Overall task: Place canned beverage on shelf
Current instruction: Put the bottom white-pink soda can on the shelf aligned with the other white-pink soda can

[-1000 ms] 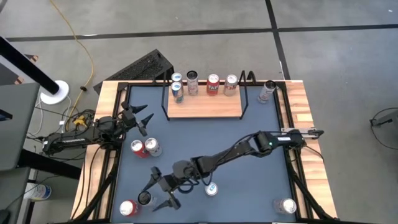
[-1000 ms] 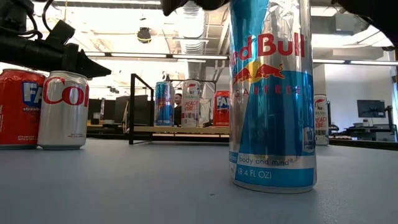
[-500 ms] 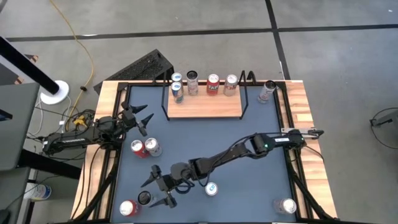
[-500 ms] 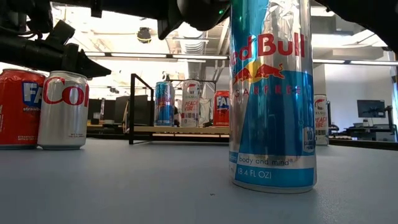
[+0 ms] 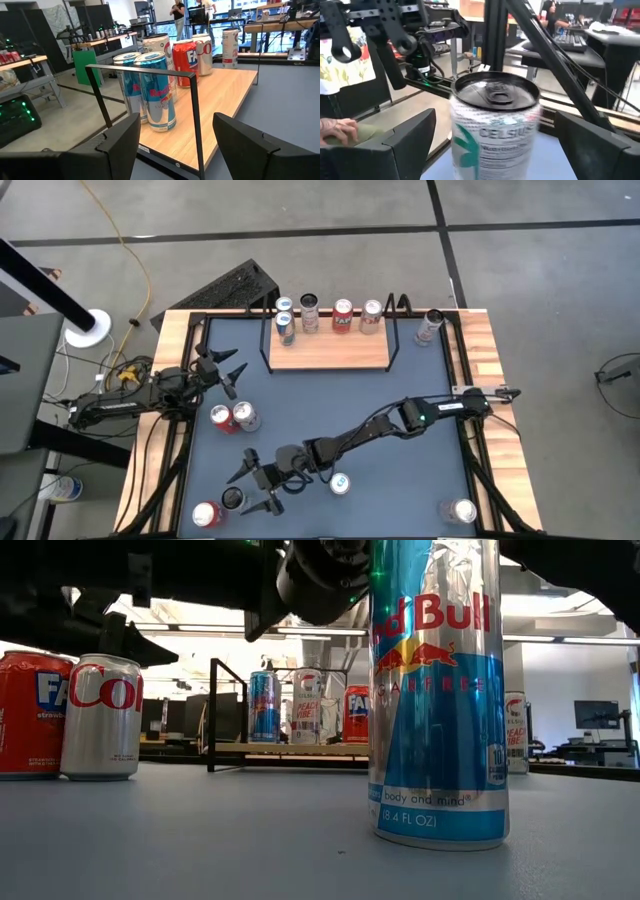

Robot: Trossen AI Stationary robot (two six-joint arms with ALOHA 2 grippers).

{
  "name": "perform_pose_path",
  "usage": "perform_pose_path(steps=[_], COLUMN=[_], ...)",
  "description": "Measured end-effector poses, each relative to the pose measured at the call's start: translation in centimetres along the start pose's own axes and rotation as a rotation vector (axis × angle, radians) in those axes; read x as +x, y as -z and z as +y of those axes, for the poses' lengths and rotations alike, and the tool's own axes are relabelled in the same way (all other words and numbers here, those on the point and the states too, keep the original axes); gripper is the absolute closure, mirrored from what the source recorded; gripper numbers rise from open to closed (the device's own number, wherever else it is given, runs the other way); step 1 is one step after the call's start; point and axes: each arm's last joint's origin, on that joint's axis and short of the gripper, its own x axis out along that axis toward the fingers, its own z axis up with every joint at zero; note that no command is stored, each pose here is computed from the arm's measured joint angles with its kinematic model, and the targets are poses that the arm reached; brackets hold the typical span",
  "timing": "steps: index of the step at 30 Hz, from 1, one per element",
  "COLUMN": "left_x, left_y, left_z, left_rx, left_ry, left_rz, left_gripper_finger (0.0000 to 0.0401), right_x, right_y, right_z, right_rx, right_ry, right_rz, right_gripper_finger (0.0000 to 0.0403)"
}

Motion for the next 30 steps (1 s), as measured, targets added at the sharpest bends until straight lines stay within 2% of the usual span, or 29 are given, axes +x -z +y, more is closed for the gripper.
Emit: perform_pose_path(steps=[7, 10, 15, 23, 30], left_x=[0.0, 0.0, 0.0, 0.0, 0.0], left_y=[0.0, 0.0, 0.0, 0.0, 0.0], left_z=[0.0, 0.0, 0.0, 0.0, 0.0], left_rx=[0.002, 0.003, 0.004, 0.004, 0.004], left_ry=[0.000, 0.000, 0.000, 0.000, 0.000], left_rz=[0.004, 0.005, 0.007, 0.006, 0.007], left_gripper_finger=[0.0161, 0.0161, 0.0161, 0.0161, 0.0161], right_x=[0.4, 0.5, 0.6, 0.5, 0.5], right_y=[-0.9, -1.1, -0.9, -0.6, -0.5], right_z=[1.2, 1.3, 1.3, 1.0, 0.9], right_rx=[-0.037, -0.013, -0.005, 0.046, 0.064], right_ry=[0.009, 0.011, 0.093, 0.116, 0.139], right_rz=[-0.031, -0.027, 0.002, 0.030, 0.036], right_gripper_finger=[0.0007, 0.0007, 0.0007, 0.0009, 0.0051])
